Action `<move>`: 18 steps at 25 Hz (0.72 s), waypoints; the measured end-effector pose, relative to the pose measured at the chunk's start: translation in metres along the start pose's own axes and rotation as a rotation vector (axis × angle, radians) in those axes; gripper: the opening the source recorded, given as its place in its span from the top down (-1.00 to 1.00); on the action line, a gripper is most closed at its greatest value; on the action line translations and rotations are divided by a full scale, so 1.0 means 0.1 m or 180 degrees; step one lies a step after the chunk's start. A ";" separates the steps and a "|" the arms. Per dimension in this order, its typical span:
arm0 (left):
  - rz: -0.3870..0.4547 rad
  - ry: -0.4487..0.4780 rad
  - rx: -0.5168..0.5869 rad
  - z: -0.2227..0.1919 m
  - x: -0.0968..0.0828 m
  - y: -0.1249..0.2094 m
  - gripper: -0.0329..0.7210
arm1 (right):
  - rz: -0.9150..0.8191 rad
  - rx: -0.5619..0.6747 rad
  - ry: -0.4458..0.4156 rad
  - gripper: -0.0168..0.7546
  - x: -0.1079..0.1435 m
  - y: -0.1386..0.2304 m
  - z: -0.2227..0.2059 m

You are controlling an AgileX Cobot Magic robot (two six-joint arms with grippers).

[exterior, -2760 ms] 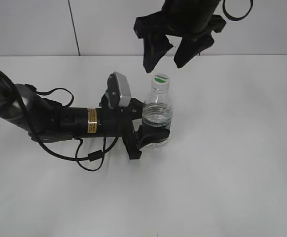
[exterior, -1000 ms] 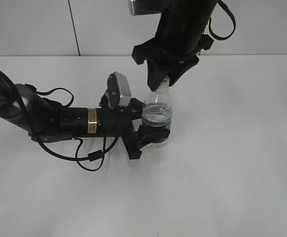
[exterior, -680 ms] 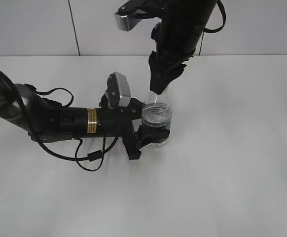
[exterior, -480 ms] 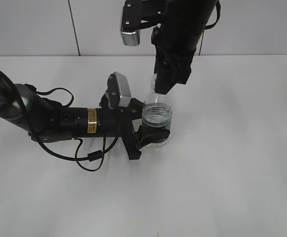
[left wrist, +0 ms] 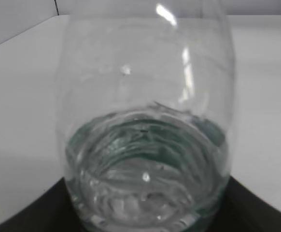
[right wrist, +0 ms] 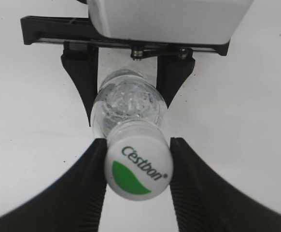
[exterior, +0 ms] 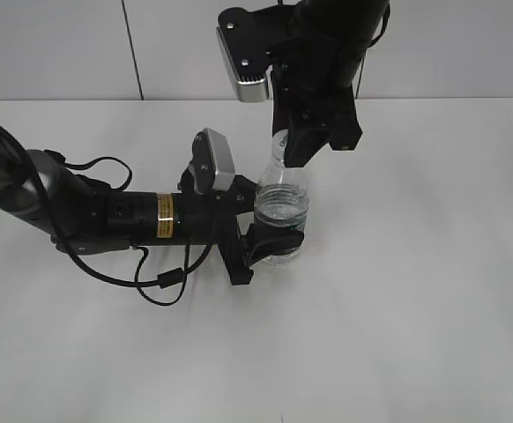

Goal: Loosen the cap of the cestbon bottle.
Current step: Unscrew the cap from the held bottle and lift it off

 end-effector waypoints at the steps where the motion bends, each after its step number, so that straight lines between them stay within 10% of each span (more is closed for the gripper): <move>1: 0.0000 0.0000 0.0000 0.00 0.00 0.00 -0.18 | 0.0000 0.0000 0.0000 0.17 0.00 0.00 0.00; 10: 0.0007 0.0000 0.0000 0.00 0.00 0.00 -0.18 | -0.0108 0.0012 0.0004 -0.34 0.00 0.00 0.00; 18: 0.0011 -0.0003 0.0003 0.00 0.00 0.00 -0.18 | -0.0784 -0.0186 0.0193 -0.41 0.01 -0.11 0.37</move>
Point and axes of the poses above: a point on each arm's last joint axis where the gripper is mounted, z pointing back along that axis away from the gripper, x along the wrist's bending axis when the last joint is at zero, y = z × x, the point moved 10 cm from there along -z, pointing out along that axis toward the gripper, and after that the axes turned 12 degrees about -z, right-handed, at the moved point
